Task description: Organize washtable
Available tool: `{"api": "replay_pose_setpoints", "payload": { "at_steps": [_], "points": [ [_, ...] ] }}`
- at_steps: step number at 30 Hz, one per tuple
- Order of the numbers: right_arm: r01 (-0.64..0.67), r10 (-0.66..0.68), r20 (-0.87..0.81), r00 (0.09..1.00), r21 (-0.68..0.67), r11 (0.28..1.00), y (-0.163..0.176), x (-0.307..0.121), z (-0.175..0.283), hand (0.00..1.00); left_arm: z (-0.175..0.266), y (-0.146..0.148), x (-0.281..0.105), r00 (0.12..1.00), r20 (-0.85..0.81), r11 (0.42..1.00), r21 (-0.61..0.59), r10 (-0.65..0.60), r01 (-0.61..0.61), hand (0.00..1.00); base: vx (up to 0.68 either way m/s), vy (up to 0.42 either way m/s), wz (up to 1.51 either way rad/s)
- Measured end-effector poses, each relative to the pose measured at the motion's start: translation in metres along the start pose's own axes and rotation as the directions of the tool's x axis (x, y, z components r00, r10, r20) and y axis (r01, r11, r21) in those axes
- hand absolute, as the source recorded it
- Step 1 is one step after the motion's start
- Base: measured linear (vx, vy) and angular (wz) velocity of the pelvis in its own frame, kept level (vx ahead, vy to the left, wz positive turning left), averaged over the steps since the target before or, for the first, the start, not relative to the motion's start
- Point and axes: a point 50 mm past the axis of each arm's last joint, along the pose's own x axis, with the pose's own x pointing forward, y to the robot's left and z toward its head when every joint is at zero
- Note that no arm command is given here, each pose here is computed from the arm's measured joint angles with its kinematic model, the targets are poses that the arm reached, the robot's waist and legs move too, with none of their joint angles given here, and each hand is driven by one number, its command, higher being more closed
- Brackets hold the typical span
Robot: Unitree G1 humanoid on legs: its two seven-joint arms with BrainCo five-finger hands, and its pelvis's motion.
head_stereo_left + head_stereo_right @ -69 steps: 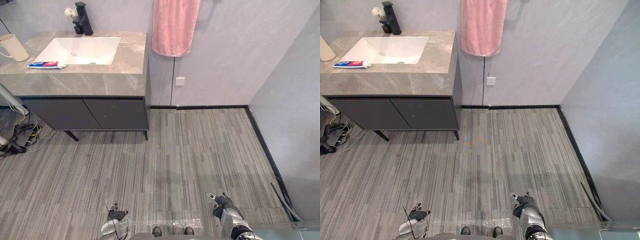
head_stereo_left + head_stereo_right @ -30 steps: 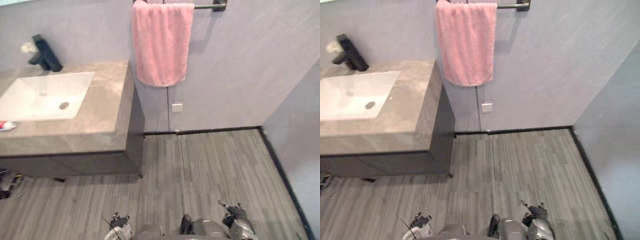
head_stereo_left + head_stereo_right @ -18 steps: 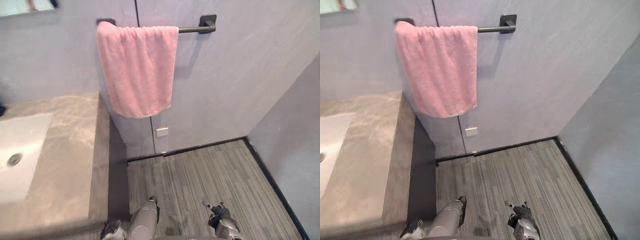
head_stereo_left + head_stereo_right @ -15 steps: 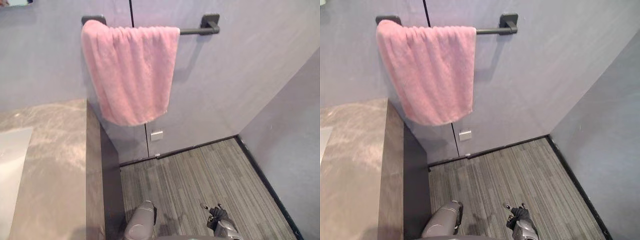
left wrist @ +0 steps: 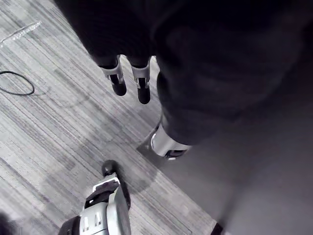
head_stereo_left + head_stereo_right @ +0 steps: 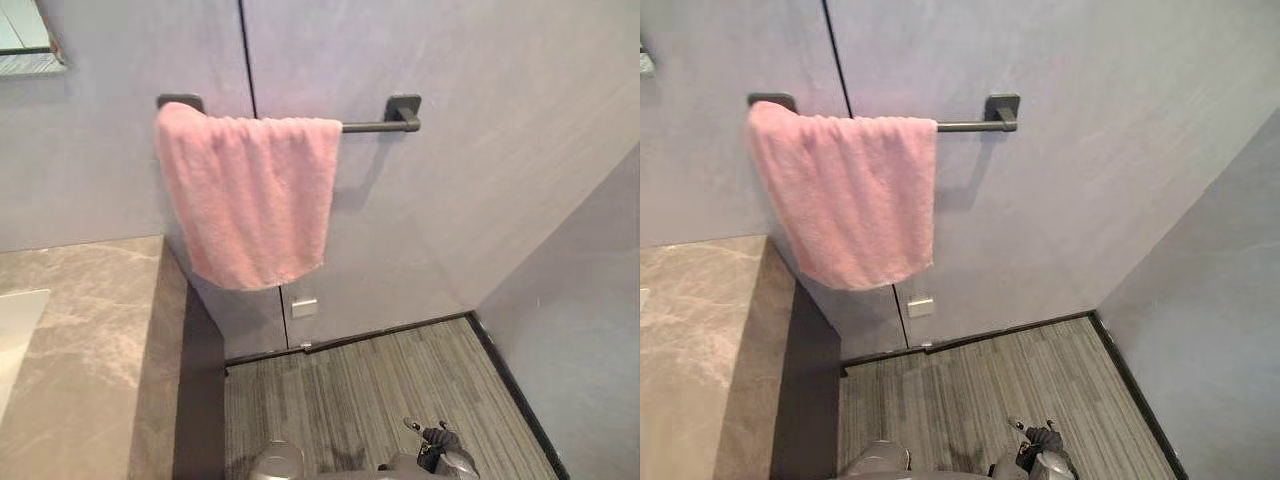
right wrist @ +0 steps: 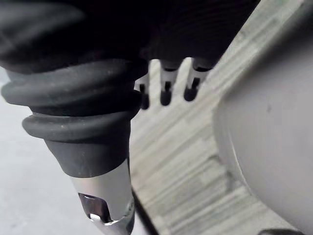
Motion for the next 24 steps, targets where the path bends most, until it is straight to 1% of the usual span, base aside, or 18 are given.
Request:
{"api": "replay_pose_setpoints", "payload": {
  "at_steps": [2, 4, 6, 9, 10, 11, 12, 14, 16, 18, 19, 20, 22, 24],
  "points": [
    [0.036, -0.036, 0.011, 0.999, -0.014, 0.999, -0.014, 0.002, 0.003, 0.0, 0.0, -0.006, -0.001, 1.0, 0.006, 1.0, -0.002, -0.015, 0.015, 0.0, 0.15, -0.25, 0.64],
    [0.03, -0.03, 0.021, 0.999, -0.022, 0.999, -0.012, 0.003, 0.007, 0.0, -0.001, -0.011, -0.002, 1.0, 0.015, 1.0, -0.012, -0.026, 0.026, 0.0, 0.13, -0.222, 0.4],
    [0.026, -0.026, 0.021, 0.999, -0.024, 0.999, -0.012, 0.003, 0.008, 0.0, 0.005, -0.008, -0.001, 0.999, 0.035, 1.0, -0.009, -0.02, 0.021, 0.0, 0.1, -0.166, 0.38],
    [0.019, -0.019, 0.017, 1.0, -0.021, 1.0, -0.009, 0.003, 0.007, 0.0, 0.009, -0.011, -0.001, 0.997, 0.065, 0.999, -0.006, -0.034, 0.035, 0.0, 0.12, -0.159, 0.41],
    [0.011, -0.011, 0.015, 1.0, -0.018, 1.0, -0.006, 0.002, 0.006, 0.0, 0.008, -0.018, -0.002, 0.994, 0.066, 0.996, 0.026, -0.081, 0.08, 0.0, 0.16, -0.197, 0.36],
    [0.004, -0.004, 0.016, 1.0, -0.016, 1.0, -0.004, 0.002, 0.007, 0.0, 0.011, -0.032, -0.004, 0.986, 0.084, 0.988, 0.065, -0.148, 0.142, 0.0, 0.17, -0.187, 0.29],
    [0.002, -0.002, 0.016, 1.0, -0.015, 1.0, -0.003, 0.002, 0.007, 0.0, 0.011, -0.042, -0.007, 0.979, 0.089, 0.981, 0.077, -0.186, 0.179, 0.0, 0.15, -0.114, 0.27],
    [0.008, -0.008, 0.021, 1.0, -0.013, 1.0, -0.005, 0.003, 0.009, 0.0, 0.015, -0.075, -0.015, 0.947, 0.108, 0.951, 0.101, -0.301, 0.29, 0.0, 0.16, -0.083, 0.37],
    [0.021, -0.021, 0.021, 1.0, -0.005, 1.0, -0.01, 0.003, 0.008, 0.0, 0.028, -0.09, -0.018, 0.924, 0.154, 0.935, 0.118, -0.35, 0.334, 0.0, 0.1, -0.07, 0.43],
    [0.06, -0.06, 0.034, 0.998, 0.017, 0.998, -0.023, 0.005, 0.014, 0.0, 0.039, -0.115, -0.025, 0.889, 0.185, 0.905, 0.154, -0.42, 0.396, 0.0, 0.06, -0.032, 0.4],
    [0.063, -0.064, 0.039, 0.997, 0.016, 0.998, -0.024, 0.005, 0.015, 0.0, 0.04, -0.118, -0.026, 0.883, 0.189, 0.9, 0.163, -0.43, 0.404, 0.0, 0.03, 0.009, 0.29],
    [0.07, -0.071, 0.045, 0.996, 0.024, 0.997, -0.026, 0.005, 0.017, 0.0, 0.048, -0.127, -0.029, 0.864, 0.208, 0.886, 0.187, -0.459, 0.425, 0.0, 0.01, 0.034, 0.0],
    [0.094, -0.096, 0.075, 0.993, 0.03, 0.995, -0.036, 0.007, 0.027, 0.0, 0.053, -0.131, -0.035, 0.835, 0.24, 0.864, 0.23, -0.496, 0.448, 0.0, 0.01, 0.053, -0.09],
    [0.09, -0.093, 0.089, 0.992, 0.034, 0.995, -0.035, 0.007, 0.03, 0.0, 0.088, -0.133, -0.043, 0.757, 0.356, 0.833, 0.305, -0.549, 0.461, 0.0, 0.02, 0.078, -0.16]
  ]
}}
